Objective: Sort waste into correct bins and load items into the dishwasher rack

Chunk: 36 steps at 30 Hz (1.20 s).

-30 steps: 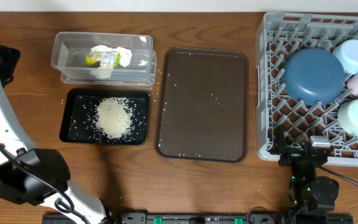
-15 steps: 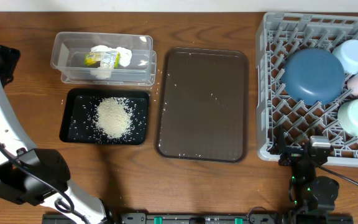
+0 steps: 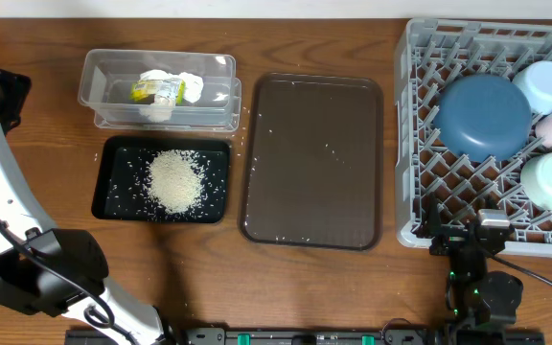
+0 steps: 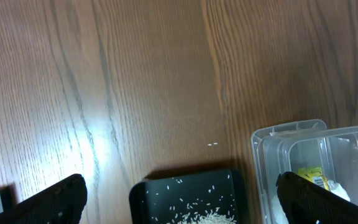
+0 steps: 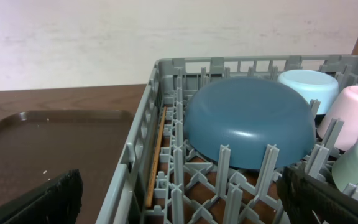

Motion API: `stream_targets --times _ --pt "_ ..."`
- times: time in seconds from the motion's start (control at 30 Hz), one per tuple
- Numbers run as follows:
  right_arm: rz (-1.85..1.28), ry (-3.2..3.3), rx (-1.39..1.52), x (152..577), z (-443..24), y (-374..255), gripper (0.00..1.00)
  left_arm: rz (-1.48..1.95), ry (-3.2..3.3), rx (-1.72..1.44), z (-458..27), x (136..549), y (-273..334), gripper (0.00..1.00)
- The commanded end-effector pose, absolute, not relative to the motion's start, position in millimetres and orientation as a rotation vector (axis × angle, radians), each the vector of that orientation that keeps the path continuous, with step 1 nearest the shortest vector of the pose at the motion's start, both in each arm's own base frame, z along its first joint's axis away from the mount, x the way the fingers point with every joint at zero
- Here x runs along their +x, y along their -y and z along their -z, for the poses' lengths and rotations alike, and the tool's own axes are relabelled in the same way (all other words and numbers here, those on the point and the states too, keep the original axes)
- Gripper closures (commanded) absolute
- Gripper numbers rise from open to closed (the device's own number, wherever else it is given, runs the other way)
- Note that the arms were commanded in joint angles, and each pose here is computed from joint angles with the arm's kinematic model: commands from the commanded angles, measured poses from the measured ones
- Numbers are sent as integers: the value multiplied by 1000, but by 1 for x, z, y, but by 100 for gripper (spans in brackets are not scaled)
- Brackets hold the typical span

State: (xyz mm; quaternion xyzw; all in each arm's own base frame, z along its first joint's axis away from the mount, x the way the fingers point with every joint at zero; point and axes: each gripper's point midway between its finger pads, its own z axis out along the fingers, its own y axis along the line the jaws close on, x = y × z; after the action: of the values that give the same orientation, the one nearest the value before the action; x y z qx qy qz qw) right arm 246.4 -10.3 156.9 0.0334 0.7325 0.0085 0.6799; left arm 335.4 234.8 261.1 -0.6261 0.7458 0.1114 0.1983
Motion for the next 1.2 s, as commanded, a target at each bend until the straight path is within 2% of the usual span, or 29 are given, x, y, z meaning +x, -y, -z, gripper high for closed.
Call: stream_targets --times 0.0,0.2,0.4,0.53,0.63,0.87,1.17 --pt "-10 -1641 65 246 -157 11 1 -330 -2085 -1757 -260 335 -237 0" --pt "-10 -1641 65 246 -157 11 1 -366 -2173 -1713 -254 330 -235 0" --pt "-10 -1641 65 246 -157 11 1 -329 -2378 -1740 -242 302 -207 0" --pt "-10 -1641 65 246 -157 11 1 -299 -2423 -1710 -237 305 -191 0" --pt "-10 -1641 65 246 -157 11 1 -270 -2398 -1622 -237 318 -181 0" --pt "-10 -1641 65 246 -157 11 1 -194 -2387 -1166 -220 343 -132 0" --pt "-10 -1641 65 246 -157 11 1 -49 -2230 -905 -147 303 -79 0"
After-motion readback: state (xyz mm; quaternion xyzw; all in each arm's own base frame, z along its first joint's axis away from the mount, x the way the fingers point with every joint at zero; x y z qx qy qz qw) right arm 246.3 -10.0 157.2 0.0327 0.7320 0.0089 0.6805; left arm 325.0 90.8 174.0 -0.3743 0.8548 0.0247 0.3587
